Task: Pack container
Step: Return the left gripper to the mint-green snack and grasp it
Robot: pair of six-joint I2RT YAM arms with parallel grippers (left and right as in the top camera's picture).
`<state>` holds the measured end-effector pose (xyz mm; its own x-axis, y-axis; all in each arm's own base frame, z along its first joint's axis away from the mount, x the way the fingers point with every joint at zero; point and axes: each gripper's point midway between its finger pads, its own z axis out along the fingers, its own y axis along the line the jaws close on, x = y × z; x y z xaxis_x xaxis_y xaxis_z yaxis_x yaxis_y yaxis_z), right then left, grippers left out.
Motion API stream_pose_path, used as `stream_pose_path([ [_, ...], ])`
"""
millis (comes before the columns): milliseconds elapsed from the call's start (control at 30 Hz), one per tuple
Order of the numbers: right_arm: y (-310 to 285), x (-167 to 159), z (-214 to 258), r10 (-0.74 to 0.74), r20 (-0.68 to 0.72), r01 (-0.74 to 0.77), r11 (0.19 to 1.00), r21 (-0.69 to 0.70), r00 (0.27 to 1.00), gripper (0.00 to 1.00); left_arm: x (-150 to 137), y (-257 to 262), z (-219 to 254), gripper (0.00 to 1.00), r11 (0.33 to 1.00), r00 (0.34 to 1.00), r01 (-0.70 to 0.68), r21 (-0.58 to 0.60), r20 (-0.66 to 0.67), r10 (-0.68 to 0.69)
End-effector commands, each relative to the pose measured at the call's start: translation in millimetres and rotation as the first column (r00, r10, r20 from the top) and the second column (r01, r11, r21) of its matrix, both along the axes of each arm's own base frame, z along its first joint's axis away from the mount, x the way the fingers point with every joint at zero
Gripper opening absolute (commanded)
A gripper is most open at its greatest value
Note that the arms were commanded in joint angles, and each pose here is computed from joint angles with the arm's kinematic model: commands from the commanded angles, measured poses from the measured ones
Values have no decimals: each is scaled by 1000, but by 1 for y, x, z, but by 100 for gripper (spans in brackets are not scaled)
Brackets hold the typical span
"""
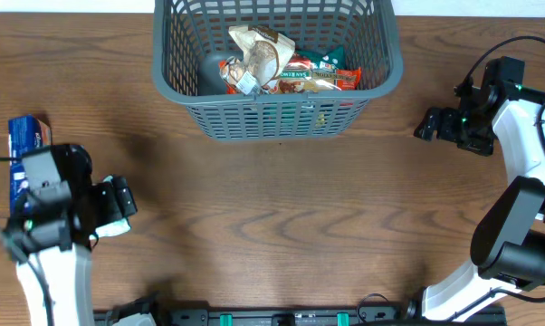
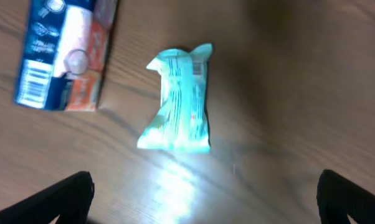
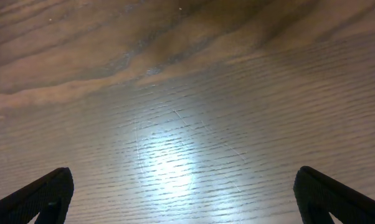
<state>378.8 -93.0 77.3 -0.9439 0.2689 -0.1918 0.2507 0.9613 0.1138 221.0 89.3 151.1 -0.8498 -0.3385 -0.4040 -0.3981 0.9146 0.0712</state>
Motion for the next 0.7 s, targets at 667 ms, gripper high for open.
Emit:
stream_pose_path([
  [667, 4, 0, 0, 24, -2, -24, 1000, 1, 1000, 99, 44, 39, -146, 99, 995, 969, -61, -80, -246, 40],
])
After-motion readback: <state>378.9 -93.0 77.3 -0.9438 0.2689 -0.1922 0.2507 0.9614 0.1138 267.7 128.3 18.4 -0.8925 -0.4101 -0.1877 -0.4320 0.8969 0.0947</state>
